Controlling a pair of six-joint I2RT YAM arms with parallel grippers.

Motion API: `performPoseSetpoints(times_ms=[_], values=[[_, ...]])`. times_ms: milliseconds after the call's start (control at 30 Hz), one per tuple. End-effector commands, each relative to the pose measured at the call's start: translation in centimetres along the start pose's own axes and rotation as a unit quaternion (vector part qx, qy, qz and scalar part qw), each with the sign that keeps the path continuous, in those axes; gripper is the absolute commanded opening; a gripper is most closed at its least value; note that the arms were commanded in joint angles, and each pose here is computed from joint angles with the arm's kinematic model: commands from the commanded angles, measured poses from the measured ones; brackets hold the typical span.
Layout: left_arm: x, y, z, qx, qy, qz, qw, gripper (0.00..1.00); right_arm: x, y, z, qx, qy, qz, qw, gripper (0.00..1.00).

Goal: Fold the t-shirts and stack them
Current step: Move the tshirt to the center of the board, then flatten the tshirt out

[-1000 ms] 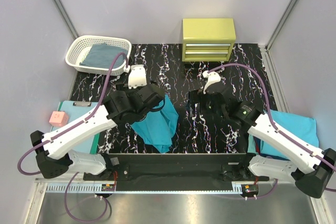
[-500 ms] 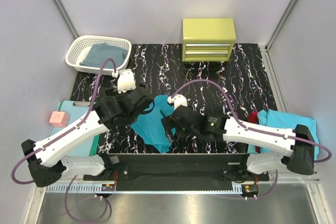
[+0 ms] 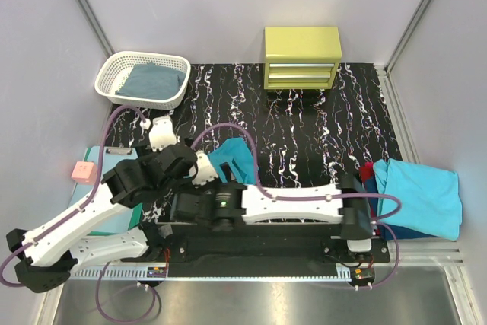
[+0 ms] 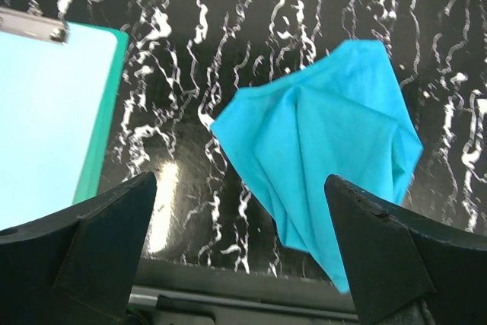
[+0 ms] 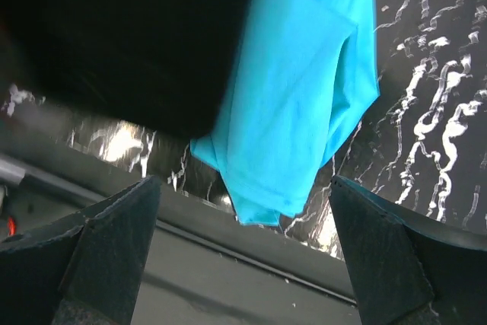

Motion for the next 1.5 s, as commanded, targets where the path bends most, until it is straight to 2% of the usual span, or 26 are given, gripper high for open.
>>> performPoseSetpoints(times_ms=[0,33,67,133,167,233,333,400,667,800,1000,1100,1467], values=[[0.5,-0.8,0.4,0.011,-0.015,0.021,1.000,0.99,0.1,1.2,-0.7,0.018,-0.123,-0.043,0.991,1.00],[0.7,-1.0,0.8,0.009,-0.013,0.024,1.000,0.99,0.0,0.7,-0.9,0.009,-0.127,-0.041,0.991,1.00],[0.7,-1.1,0.9,0.009,-0.015,0.025,1.000,0.99,0.6,1.6,-0.4,-0.022,-0.083,-0.050,0.995,1.00],[0.9,-1.4,1.3,0.011,-0.018,0.024,0.999,0.99,0.0,-0.8,-1.0,-0.013,-0.030,-0.012,0.999,1.00],[1.0,-1.5,1.5,0.014,-0.020,0.023,0.999,0.99,1.1,0.9,-0.6,-0.068,0.034,-0.035,0.996,1.00],[1.2,-1.7,1.9,0.019,-0.023,0.020,0.999,0.99,0.0,-0.3,-1.8,-0.086,0.050,-0.006,0.995,1.00],[1.2,-2.2,2.4,0.024,-0.020,0.017,0.999,0.99,-1.8,-0.8,-3.5,-0.113,0.019,0.038,0.993,0.82],[1.3,-2.4,2.7,0.026,-0.018,0.016,0.999,0.99,-2.2,-1.4,-3.7,-0.114,0.014,0.050,0.992,0.67],[1.5,-2.6,3.4,0.050,-0.002,0.015,0.999,0.99,-4.8,-2.1,-2.0,-0.110,0.041,0.094,0.989,0.67],[1.5,-2.4,4.0,0.048,0.049,0.019,0.997,0.99,-5.0,-2.2,-1.2,-0.102,0.065,0.107,0.987,0.67],[1.7,-2.1,4.3,0.053,0.072,0.024,0.996,0.99,-5.8,-3.7,-0.6,-0.097,0.076,0.135,0.983,0.62],[1.8,-2.3,4.5,0.061,0.068,0.020,0.996,0.99,-6.2,-4.5,-0.7,-0.097,0.071,0.144,0.982,0.58],[1.5,-2.9,4.3,0.057,0.067,0.030,0.996,0.99,-8.6,-6.1,-3.0,-0.153,0.024,0.181,0.971,0.55]])
Point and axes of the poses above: each gripper's point midway between its finger pads, its own x axis back along the fingers, its own z axis along the line the jaws close on, y = z × x, the point moved 9 cm from there along x, back along the fingers, and after that the axes turned 11 degrees about -x, right-handed, at the moved point
